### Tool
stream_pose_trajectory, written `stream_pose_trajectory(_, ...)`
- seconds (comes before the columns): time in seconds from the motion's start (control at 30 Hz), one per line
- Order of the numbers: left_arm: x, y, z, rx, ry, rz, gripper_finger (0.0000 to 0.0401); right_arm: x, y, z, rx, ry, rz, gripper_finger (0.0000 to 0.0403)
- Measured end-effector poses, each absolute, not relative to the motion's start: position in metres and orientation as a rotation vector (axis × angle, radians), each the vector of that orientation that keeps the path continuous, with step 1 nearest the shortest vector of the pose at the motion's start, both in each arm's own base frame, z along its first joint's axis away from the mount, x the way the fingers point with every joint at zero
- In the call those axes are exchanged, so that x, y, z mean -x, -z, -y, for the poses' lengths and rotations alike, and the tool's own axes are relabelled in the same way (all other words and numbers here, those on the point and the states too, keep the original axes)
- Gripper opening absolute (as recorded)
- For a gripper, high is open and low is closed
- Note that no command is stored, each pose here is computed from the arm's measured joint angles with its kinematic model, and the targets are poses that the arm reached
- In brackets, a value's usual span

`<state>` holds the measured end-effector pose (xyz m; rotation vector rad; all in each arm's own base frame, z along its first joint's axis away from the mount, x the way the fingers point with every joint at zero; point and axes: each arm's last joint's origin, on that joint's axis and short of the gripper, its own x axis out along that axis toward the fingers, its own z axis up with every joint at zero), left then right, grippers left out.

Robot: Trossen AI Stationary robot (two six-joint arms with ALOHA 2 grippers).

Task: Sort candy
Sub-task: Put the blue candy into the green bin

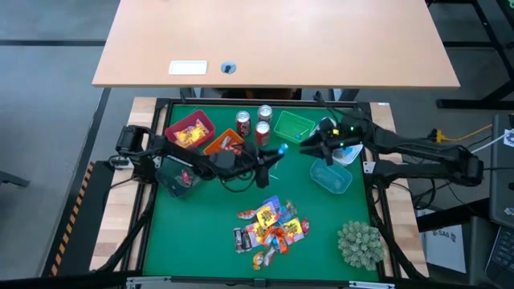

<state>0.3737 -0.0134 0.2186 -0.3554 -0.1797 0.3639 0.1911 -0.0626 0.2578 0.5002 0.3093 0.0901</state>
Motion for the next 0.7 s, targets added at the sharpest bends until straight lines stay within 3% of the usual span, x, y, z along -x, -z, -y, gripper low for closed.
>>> stream_pose_trajectory(0.7,-0.373,-0.223,0.001,0.366,-0.385,0.236,0.0055,-0.261,-0.236,0.013,-0.406,-0.033,-0.141,0.0195)
